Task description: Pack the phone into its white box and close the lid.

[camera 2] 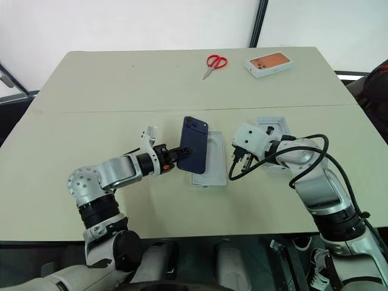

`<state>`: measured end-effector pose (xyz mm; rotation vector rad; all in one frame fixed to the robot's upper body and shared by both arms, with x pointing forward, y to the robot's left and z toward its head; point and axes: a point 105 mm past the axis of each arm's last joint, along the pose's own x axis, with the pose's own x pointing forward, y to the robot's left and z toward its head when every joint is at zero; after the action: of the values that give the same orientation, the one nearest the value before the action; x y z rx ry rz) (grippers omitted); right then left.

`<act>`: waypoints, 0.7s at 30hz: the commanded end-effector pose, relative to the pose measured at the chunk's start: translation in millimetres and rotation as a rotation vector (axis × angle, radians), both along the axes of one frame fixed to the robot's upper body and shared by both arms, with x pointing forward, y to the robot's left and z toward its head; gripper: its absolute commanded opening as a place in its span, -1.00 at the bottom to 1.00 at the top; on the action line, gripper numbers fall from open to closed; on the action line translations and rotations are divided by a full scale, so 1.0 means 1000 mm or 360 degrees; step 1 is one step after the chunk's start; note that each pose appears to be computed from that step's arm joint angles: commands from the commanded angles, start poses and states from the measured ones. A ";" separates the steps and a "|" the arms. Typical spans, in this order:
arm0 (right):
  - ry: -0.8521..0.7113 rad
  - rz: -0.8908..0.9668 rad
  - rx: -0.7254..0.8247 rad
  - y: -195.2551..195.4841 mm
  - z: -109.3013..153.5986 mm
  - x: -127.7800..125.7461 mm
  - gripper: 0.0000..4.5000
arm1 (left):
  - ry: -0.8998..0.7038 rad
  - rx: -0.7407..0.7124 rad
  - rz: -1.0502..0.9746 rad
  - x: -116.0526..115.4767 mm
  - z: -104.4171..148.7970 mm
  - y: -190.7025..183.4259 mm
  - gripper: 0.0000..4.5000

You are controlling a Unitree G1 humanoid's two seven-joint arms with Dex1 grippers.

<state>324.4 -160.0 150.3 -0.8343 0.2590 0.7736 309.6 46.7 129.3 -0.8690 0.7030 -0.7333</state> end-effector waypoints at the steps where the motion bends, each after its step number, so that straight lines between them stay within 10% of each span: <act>1: -0.0085 -0.0004 0.0001 -0.001 0.010 0.001 -1.00 | -0.0025 -0.0062 -0.0170 -0.010 0.011 -0.030 -0.99; 15: -0.0082 -0.0031 -0.0003 0.000 0.005 0.005 -1.00 | 0.0072 -0.0059 -0.0199 -0.011 0.008 -0.048 -0.99; 21: -0.0082 -0.0030 -0.0006 0.001 0.005 0.005 -1.00 | 0.0049 -0.0064 -0.0248 -0.015 0.012 -0.051 0.26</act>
<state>328.6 -161.3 145.5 -0.8359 0.2618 0.7382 300.6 7.9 127.3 -0.8475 0.8209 -0.7977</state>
